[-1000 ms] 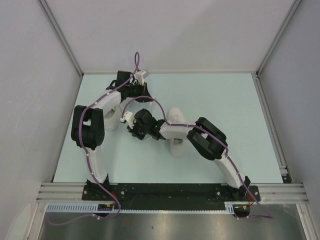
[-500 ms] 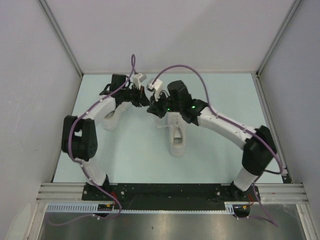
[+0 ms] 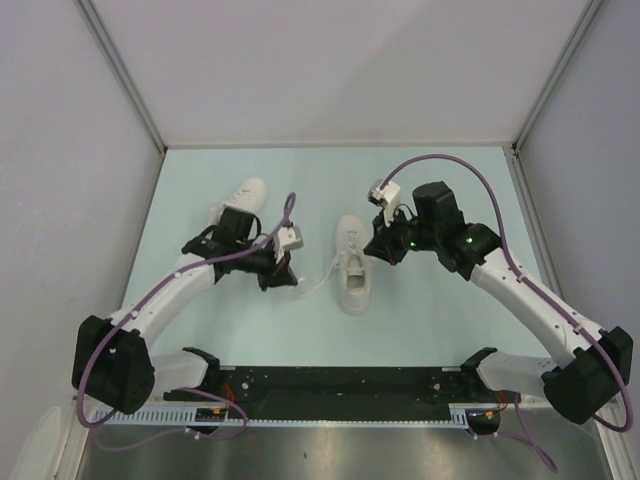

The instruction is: Tie the shoes

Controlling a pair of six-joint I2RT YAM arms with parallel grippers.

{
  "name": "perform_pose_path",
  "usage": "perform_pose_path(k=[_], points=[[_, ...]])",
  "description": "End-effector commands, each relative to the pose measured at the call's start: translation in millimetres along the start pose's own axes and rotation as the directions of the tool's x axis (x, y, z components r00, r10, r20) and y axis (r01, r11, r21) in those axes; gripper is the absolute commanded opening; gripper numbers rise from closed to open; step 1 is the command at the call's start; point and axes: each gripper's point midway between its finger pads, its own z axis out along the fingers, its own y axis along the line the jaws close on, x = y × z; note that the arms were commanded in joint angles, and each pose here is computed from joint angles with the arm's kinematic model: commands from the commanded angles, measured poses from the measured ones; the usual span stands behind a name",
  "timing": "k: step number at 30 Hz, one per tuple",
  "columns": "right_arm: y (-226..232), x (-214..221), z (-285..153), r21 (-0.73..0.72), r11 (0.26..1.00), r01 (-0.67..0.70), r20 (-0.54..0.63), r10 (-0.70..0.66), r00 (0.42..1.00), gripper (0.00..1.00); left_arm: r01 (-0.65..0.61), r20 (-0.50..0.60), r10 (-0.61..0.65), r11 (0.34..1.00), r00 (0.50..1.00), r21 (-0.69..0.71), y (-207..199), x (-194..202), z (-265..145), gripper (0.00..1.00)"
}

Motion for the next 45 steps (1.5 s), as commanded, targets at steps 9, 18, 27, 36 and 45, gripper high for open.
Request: perform_pose_path(k=[9,18,27,36,45], points=[[-26,19,-12,0.024,0.991,-0.132,-0.004,0.132,0.991,0.00,-0.228,-0.229,0.232,0.973,0.945,0.045,-12,69,10,0.22],[-40,15,0,0.002,0.996,-0.090,-0.012,0.090,0.996,0.00,-0.122,0.088,0.126,0.991,0.988,-0.048,53,-71,18,0.45],[-54,15,16,-0.047,0.998,-0.039,-0.015,0.038,0.999,0.00,0.137,0.102,-0.137,0.991,0.985,0.002,110,-99,69,0.42],[-57,23,23,-0.074,0.997,-0.038,-0.050,0.034,0.998,0.00,0.212,0.072,-0.219,0.972,0.973,0.097,102,-85,95,0.44],[-56,29,27,-0.092,0.995,-0.041,-0.074,0.034,0.997,0.00,0.226,0.029,-0.234,0.960,0.972,0.165,85,-71,112,0.47]])
